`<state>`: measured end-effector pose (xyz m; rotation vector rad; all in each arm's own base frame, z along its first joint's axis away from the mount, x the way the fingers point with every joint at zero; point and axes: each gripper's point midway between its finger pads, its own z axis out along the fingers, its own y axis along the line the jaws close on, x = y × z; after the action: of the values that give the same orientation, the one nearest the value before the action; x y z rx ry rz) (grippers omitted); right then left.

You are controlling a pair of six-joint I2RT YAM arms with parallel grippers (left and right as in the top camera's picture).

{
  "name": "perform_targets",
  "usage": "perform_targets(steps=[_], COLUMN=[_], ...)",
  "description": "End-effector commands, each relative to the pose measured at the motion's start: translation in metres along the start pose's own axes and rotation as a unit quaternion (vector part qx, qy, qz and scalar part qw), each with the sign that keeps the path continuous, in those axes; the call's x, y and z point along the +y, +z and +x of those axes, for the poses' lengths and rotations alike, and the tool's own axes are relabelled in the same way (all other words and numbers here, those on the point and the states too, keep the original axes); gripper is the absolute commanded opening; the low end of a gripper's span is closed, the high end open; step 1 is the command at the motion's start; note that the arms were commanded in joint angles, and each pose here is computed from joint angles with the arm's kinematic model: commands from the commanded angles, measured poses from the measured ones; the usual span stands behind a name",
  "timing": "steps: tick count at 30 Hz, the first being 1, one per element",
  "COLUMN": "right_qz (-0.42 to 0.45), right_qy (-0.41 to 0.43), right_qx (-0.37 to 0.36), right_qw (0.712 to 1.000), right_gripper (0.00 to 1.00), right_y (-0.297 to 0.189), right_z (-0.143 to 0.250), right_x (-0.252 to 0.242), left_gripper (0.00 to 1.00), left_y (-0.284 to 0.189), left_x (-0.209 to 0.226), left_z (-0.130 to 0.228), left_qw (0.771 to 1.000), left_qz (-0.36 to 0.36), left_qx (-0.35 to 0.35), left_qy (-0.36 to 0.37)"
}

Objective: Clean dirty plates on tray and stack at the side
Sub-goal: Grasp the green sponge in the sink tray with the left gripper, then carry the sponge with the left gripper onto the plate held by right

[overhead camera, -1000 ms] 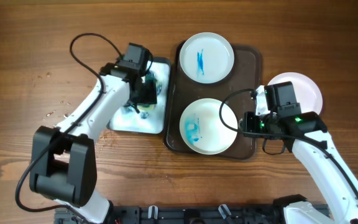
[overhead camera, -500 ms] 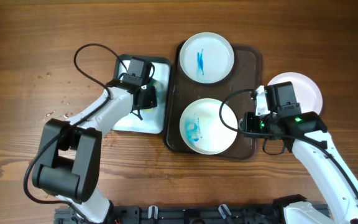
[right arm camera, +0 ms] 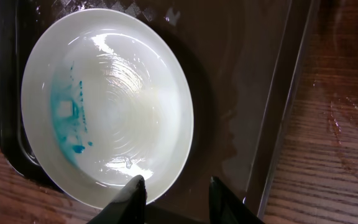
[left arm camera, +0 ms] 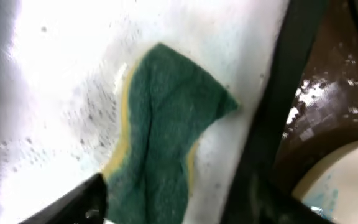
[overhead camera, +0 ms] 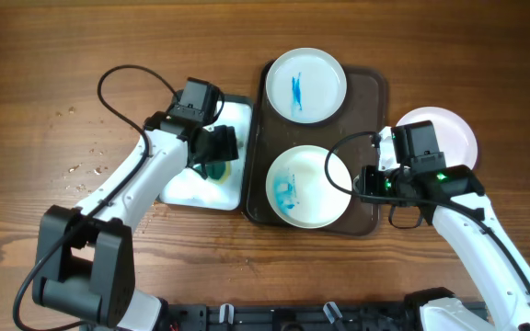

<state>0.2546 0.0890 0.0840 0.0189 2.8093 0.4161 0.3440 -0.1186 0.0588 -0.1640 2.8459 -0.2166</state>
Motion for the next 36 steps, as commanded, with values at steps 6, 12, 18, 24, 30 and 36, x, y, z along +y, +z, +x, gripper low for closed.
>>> perform_targets(steps=[6, 12, 18, 24, 30, 36], right_qz=[0.001, 0.027, 0.035, -0.032, -0.029, -0.033], right_qy=[0.004, 0.062, 0.078, 0.016, 0.032, 0.000], right_qx=[-0.014, -0.024, -0.038, -0.013, 0.020, 0.070], right_qw=[1.000, 0.997, 0.996, 0.999, 0.999, 0.997], right_gripper=[0.34, 0.35, 0.48, 0.45, 0.38, 0.34], right_y=[-0.006, -0.008, -0.013, -0.003, 0.046, 0.093], right_z=[-0.009, -0.012, -0.022, -0.015, -0.015, 0.000], right_x=[0.002, -0.012, -0.038, -0.017, -0.024, -0.011], left_gripper=[0.36, 0.04, 0.04, 0.04, 0.04, 0.04], left_y=[0.062, 0.048, -0.040, -0.107, -0.082, -0.030], left_x=[0.023, 0.023, -0.002, -0.059, -0.103, -0.130], left_z=[0.019, 0.012, -0.040, -0.045, -0.007, 0.033], left_qw=[0.998, 0.997, 0.998, 0.992, 0.990, 0.990], left_qz=[-0.048, -0.054, -0.027, 0.098, 0.136, 0.111], left_qx=[0.020, 0.025, -0.042, -0.068, 0.003, 0.077], left_qy=[0.017, 0.051, 0.046, 0.051, 0.025, 0.030])
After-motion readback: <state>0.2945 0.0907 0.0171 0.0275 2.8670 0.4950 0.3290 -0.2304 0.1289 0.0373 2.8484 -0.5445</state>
